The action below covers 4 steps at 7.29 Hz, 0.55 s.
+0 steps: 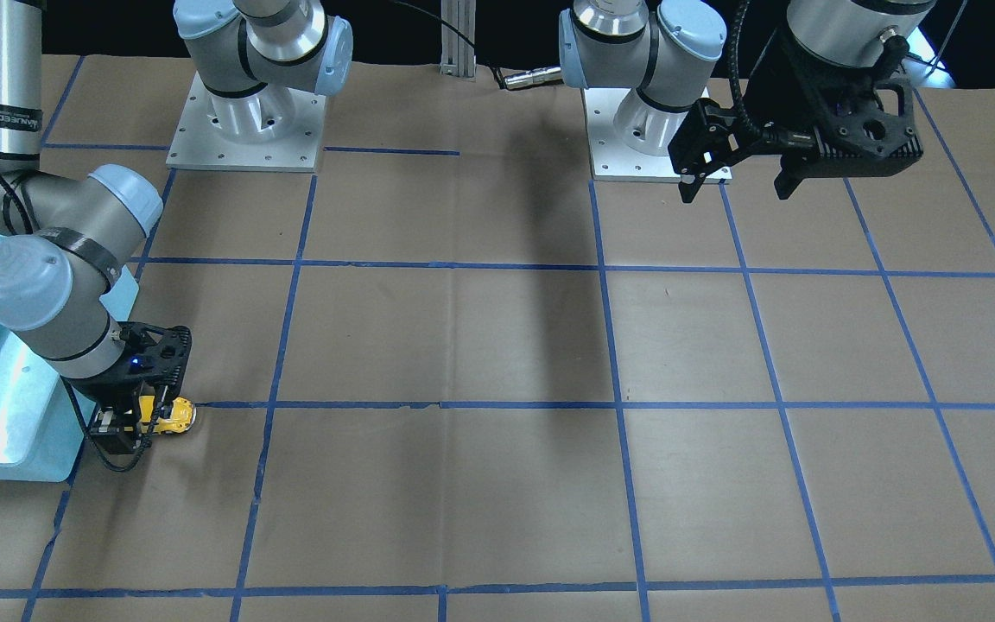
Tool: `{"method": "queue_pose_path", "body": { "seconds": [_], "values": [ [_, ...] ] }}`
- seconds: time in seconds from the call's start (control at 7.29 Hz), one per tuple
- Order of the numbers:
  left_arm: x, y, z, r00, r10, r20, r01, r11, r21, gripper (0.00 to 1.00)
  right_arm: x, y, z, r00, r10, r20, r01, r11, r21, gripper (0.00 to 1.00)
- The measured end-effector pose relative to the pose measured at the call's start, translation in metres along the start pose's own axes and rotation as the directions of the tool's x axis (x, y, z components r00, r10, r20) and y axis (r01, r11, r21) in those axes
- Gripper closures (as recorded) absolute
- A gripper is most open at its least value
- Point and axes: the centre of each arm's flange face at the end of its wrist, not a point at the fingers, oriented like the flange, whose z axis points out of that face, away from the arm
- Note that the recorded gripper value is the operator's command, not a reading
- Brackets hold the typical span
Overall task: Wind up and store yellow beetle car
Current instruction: 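Lower the right gripper onto the car beside the bin and grasp it, then lift the car with the right gripper and carry it into the blue bin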
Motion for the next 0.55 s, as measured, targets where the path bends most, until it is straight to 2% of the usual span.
{"method": "queue_pose_path", "body": {
  "seconds": [0.14,0.41,0.55],
  "values": [
    [-0.001,-0.003,0.002,1.0,0.013,-0.004,-0.013,1.0,0.005,0.0,0.001,0.0,0.0,1.0,0.0,-0.012,0.0,1.0,0.002,0.91],
    [-0.003,-0.007,0.016,1.0,0.025,0.0,-0.025,1.0,-0.007,0.0,0.003,0.0,-0.002,0.999,0.007,-0.031,-0.007,1.0,0.0,0.96],
    [-0.002,-0.011,0.022,0.999,0.046,-0.003,-0.046,0.999,0.013,0.0,0.005,0.0,-0.007,0.999,0.008,-0.042,-0.008,1.0,-0.001,0.99]
  ]
}}
